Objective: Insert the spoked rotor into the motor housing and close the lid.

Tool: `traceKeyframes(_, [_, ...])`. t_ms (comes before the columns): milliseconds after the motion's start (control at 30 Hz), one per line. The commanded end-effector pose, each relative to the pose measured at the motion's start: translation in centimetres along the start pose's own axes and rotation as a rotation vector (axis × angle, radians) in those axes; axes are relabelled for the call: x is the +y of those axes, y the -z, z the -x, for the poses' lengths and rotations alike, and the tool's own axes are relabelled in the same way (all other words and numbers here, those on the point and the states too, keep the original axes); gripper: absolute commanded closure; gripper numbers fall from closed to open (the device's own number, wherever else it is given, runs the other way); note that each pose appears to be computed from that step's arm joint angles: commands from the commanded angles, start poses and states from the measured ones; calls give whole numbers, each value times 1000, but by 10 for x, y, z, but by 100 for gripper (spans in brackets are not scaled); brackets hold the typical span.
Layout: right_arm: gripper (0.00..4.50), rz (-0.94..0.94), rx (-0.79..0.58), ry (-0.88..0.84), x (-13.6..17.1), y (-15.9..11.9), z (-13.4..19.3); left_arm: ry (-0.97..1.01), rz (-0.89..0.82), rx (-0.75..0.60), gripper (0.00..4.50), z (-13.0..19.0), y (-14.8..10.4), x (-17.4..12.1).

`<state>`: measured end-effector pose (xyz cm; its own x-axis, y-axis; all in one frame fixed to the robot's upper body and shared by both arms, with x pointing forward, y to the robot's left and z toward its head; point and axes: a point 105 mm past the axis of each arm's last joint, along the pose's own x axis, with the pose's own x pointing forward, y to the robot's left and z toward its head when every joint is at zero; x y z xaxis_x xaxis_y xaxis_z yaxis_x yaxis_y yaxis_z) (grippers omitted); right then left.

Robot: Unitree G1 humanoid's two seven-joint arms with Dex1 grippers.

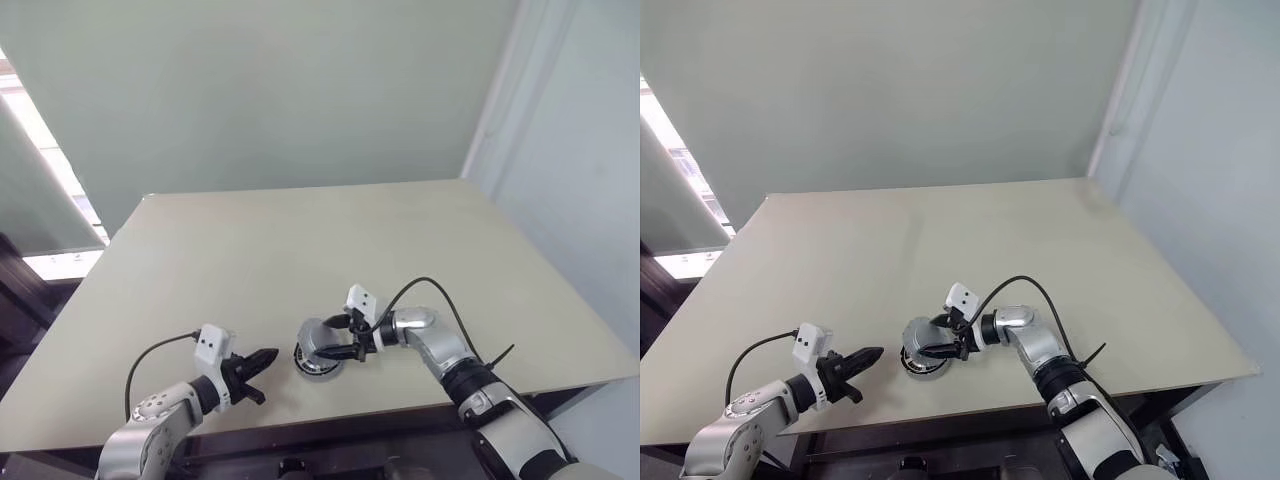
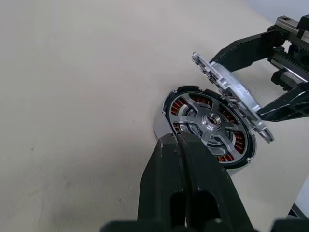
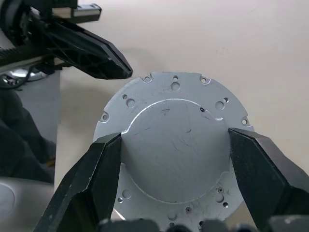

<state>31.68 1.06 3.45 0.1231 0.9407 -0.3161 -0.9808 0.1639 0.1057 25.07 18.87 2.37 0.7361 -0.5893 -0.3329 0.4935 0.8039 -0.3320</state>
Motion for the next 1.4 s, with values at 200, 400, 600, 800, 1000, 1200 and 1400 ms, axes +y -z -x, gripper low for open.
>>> traceKeyframes(200, [129, 107, 174, 88, -4, -6, -8, 15, -44, -31, 450, -2, -11, 0])
traceKeyframes(400, [129, 168, 299, 38, 9, 1, -13, 26, -45, -34, 450, -5, -10, 0])
traceKeyframes(600, [129, 176, 379, 16, 11, 2, -7, 34, -43, -31, 450, -7, -7, 1])
traceKeyframes(800, [129, 170, 452, -1, 11, 0, -2, 104, -50, 19, 450, -11, 2, -9])
traceKeyframes(1000, [129, 179, 513, 9, 7, 2, 1, 158, -70, 74, 450, -11, 12, -16])
traceKeyframes(1200, [129, 155, 479, 8, 11, -4, -6, 141, -81, 63, 450, -12, 10, -11])
traceKeyframes(1400, [129, 115, 447, 48, 8, -15, -5, 117, -87, 56, 450, -9, 8, -3])
